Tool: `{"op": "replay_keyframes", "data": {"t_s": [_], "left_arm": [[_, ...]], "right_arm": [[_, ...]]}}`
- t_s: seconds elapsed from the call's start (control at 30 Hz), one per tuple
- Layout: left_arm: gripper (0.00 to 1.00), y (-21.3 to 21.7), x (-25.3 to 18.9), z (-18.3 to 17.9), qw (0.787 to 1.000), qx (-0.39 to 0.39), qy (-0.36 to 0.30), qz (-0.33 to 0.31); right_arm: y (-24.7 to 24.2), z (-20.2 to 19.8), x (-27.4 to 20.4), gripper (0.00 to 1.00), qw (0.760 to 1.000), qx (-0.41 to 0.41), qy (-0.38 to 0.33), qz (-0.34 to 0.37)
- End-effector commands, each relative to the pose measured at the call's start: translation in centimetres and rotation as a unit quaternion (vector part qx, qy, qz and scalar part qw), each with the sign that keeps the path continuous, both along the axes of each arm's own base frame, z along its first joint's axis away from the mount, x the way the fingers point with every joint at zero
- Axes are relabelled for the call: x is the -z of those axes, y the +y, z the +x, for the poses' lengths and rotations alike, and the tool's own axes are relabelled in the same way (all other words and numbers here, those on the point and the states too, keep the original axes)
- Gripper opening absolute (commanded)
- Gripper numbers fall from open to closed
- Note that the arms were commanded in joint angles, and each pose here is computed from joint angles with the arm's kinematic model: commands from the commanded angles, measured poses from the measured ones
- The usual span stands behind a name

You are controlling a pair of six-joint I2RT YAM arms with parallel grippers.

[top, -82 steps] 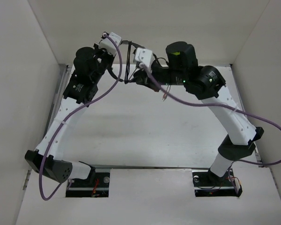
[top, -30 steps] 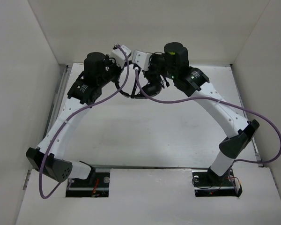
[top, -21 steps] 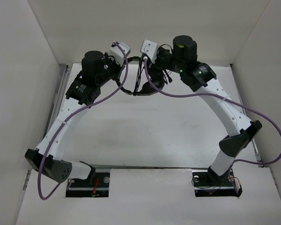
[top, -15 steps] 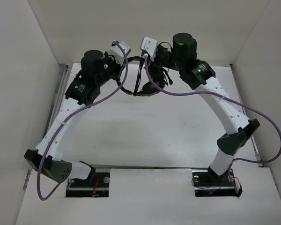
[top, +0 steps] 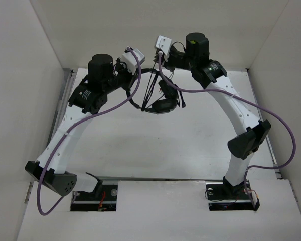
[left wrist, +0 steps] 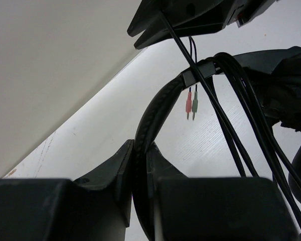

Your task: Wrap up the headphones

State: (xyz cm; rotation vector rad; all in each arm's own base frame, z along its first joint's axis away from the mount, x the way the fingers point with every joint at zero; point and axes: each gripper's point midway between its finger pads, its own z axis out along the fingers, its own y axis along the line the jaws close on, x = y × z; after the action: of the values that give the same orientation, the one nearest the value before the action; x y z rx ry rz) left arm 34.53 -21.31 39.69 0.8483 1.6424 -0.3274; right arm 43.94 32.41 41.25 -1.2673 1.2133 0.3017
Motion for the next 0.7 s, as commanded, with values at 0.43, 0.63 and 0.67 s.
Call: {"op": "replay_keyframes", "data": {"t_s": [0.43, 0.63, 0.67], "left_arm": [[0.01, -0.4, -4.3, -2.6, 0.998, 0.048, -0.028, -0.033], [0.02, 0.4, -4.8, -2.2, 0.998, 0.036, -0.029, -0.042], [0.02, 0.5, -4.8, -2.2, 0.998, 0.035, -0.028, -0.044]], "right_arm": [[-5.4, 1.5, -2.6, 0.25, 0.999, 0.01, 0.006, 0.047], [-5.7, -0.7, -2.0, 0.3, 0.994, -0.043, 0.069, 0.067], [-5.8, -1.1, -1.9, 0.31, 0.993, -0.049, 0.077, 0.07]]}}
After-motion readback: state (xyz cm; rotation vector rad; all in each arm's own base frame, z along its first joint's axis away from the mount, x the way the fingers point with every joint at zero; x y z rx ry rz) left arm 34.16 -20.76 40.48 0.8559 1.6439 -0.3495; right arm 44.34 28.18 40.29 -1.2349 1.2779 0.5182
